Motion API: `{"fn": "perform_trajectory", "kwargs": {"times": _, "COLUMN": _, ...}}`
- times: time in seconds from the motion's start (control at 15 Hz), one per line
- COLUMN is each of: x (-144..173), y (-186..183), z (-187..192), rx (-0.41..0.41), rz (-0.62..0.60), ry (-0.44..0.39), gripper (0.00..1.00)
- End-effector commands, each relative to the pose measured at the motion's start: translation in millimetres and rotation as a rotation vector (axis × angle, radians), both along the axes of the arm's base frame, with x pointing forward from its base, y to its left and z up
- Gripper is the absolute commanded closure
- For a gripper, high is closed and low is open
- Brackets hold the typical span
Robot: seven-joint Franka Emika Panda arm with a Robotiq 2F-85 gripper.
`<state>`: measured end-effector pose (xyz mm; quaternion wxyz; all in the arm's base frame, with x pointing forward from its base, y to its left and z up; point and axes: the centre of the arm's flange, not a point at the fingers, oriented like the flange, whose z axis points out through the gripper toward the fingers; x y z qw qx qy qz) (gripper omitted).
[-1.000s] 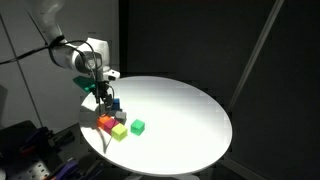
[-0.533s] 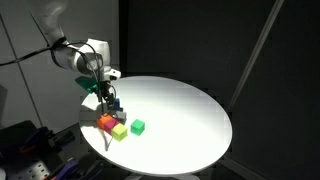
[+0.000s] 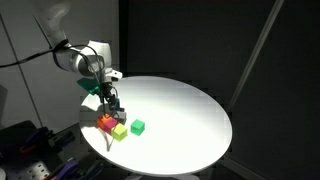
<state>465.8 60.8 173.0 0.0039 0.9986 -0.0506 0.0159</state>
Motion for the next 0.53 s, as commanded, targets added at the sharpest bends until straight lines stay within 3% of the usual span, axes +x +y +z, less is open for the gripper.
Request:
{"fn": "perform_trajectory", "kwargs": {"times": 0.0, "x": 7.0, "y": -3.1, "z": -5.5, "rx": -0.009, "rz": 0.017, "ry": -0.016, "gripper": 0.0}}
{"fn": "perform_trajectory", "kwargs": {"times": 0.47, "x": 5.9, "y": -3.6, "z": -16.9, "rx": -0.009, "rz": 0.025, "ry": -0.011, "gripper": 0.0}}
